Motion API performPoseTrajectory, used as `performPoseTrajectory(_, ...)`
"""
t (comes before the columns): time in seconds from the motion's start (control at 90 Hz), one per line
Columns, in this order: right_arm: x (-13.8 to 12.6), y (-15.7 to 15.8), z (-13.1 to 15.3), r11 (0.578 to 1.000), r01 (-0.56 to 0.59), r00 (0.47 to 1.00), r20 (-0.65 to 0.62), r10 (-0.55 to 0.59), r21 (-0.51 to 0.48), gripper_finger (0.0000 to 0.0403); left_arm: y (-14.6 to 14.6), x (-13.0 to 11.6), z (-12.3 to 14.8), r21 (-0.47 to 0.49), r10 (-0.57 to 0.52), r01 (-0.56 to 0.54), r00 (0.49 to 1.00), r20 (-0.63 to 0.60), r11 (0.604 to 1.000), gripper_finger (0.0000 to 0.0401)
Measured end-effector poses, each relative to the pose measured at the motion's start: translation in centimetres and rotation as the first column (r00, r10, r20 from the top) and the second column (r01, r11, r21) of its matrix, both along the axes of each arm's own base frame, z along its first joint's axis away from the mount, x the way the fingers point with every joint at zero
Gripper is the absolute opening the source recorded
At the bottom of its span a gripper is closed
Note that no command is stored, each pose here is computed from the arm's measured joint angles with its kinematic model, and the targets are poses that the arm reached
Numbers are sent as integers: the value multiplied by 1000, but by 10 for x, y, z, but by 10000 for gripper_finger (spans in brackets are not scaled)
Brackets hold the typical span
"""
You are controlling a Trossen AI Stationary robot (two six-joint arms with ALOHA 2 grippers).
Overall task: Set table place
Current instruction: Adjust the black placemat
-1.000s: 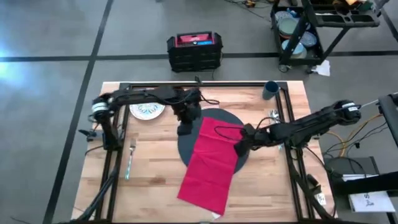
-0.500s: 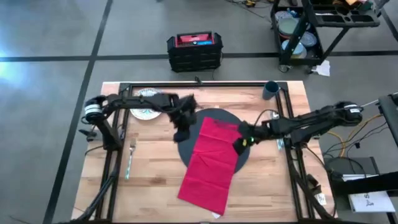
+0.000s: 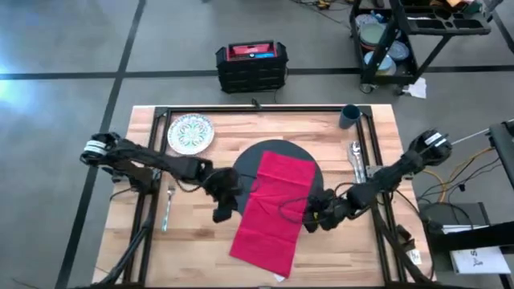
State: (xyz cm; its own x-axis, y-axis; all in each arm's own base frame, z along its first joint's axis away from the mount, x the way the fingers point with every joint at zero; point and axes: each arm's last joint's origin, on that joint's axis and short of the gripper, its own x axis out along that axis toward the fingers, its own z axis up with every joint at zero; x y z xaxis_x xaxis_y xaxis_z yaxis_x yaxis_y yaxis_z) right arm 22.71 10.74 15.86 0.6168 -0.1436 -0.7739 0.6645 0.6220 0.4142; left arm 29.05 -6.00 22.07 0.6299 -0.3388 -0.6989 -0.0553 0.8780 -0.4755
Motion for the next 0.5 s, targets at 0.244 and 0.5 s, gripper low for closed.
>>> performPoseTrajectory(0.244,8,-12,18,977,-211,977,49,210,20,19,-39,0,-7,-189,74,-25,965,253,982,30)
performPoseTrajectory(0.5,-8,19,23,907,-403,915,65,397,123,3,-36,1,-13,-108,196,-173,943,269,979,21)
